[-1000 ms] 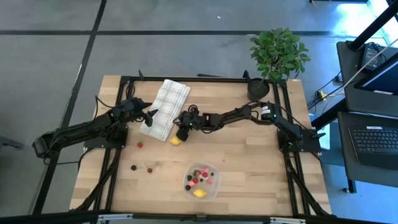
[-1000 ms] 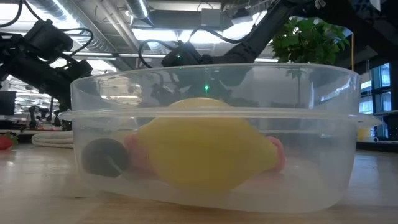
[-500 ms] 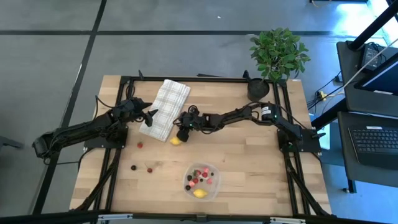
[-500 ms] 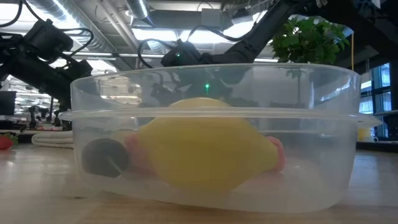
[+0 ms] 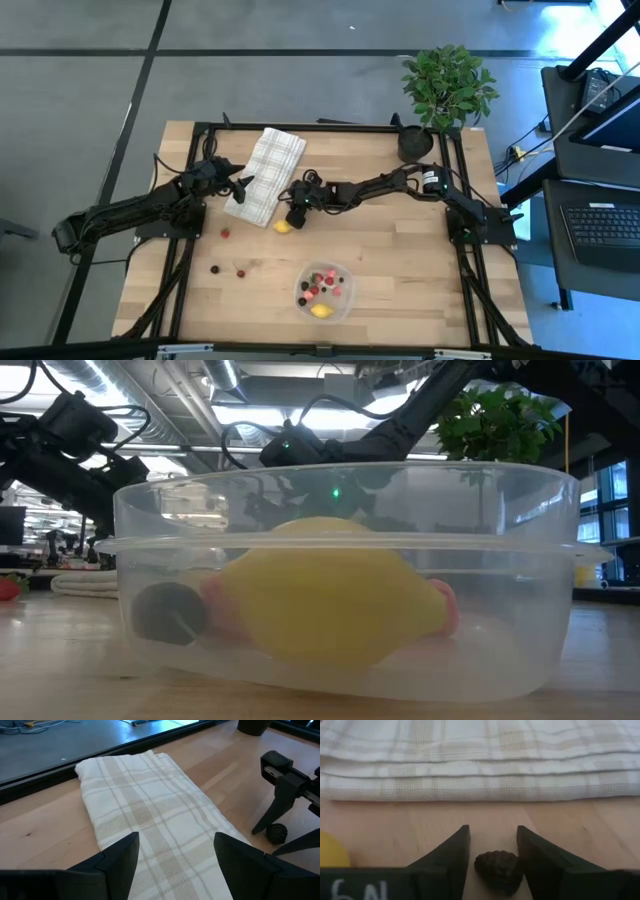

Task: Pick and placing Produce into tupperware
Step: Put the black raspberry into the transparent bin

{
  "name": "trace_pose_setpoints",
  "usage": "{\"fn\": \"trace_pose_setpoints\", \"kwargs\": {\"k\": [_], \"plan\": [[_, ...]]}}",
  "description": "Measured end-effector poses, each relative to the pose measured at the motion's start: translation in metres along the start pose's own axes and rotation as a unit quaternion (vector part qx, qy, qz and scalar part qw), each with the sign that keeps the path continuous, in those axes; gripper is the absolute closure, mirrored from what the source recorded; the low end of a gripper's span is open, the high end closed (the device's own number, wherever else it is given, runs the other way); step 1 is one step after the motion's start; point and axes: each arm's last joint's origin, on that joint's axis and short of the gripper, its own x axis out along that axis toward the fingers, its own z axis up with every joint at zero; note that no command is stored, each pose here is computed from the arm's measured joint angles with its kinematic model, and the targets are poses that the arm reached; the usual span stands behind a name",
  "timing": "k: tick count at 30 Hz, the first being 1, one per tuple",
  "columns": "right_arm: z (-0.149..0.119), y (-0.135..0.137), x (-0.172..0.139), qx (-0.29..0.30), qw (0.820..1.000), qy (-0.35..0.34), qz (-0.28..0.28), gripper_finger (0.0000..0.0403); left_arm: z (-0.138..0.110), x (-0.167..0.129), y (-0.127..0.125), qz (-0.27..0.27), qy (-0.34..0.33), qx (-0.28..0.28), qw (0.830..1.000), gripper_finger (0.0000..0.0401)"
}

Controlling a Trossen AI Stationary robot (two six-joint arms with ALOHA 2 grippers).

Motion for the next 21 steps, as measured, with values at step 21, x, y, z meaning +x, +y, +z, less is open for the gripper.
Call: {"fn": "trace_pose_setpoints", "kwargs": {"k": [21], "plan": [[-0.0021,-0.0001,-0.0013,0.021,1.000,0.020,0.007,0.0259,0.0000,0.0000,0.0000,0.000,0.000,0.000,1.000,0.0151]]}}
